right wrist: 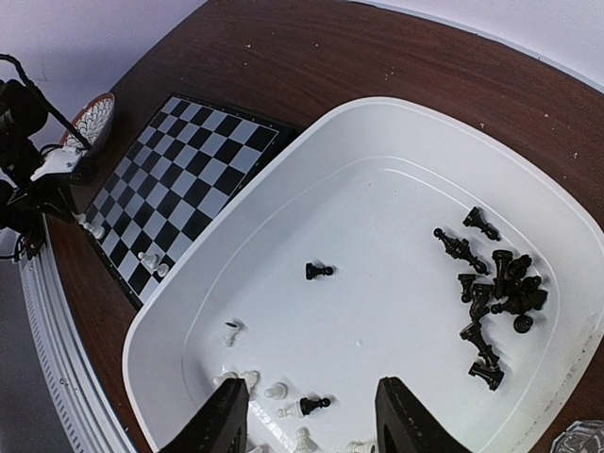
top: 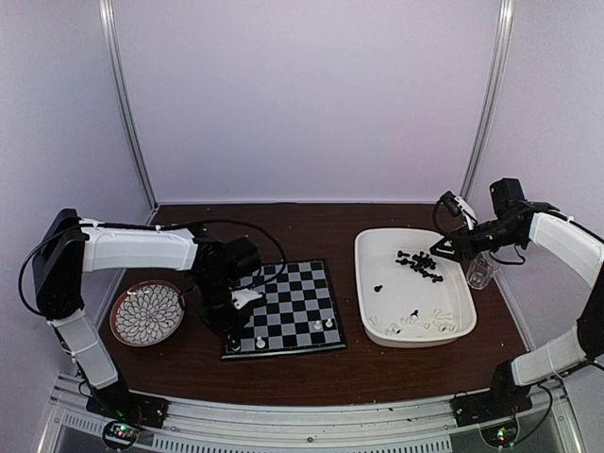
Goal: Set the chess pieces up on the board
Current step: Place the rook at a1.
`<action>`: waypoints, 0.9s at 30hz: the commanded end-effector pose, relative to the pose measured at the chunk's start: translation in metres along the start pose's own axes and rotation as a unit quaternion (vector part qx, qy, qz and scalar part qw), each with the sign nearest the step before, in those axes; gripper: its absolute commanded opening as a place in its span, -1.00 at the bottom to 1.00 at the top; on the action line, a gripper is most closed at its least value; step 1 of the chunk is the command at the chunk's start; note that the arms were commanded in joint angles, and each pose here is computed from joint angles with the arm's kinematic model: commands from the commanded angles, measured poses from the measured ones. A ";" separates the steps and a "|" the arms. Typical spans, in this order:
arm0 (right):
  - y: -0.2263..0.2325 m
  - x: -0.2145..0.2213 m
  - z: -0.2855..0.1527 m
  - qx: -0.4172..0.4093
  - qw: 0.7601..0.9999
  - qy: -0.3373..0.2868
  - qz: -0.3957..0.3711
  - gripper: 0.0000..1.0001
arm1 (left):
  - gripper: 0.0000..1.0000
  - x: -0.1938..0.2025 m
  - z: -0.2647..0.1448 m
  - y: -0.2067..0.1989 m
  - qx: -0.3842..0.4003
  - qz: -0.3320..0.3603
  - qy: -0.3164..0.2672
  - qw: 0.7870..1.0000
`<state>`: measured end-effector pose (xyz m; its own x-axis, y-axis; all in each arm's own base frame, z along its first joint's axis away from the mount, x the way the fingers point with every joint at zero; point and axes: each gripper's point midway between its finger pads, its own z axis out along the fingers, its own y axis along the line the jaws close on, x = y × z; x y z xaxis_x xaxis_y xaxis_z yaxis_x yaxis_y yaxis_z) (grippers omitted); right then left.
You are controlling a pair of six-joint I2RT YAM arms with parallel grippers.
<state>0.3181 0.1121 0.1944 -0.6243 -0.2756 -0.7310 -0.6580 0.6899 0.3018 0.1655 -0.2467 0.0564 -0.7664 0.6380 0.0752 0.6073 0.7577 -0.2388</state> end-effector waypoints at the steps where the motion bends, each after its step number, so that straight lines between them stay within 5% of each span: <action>1: -0.001 0.000 -0.003 0.009 1.000 -0.004 -0.007 -0.01 | -0.95 -0.003 0.007 0.005 0.005 0.003 0.002 1.000; 27: 0.000 0.000 -0.004 0.007 1.000 -0.004 -0.004 -0.01 | -0.77 -0.006 0.015 0.024 -0.014 -0.012 0.001 1.000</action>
<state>0.3181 0.1120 0.1944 -0.6244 -0.2758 -0.7308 -0.6577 0.6904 0.3013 0.1740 -0.2423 0.0438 -0.7770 0.6237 0.0849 0.5889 0.7680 -0.2518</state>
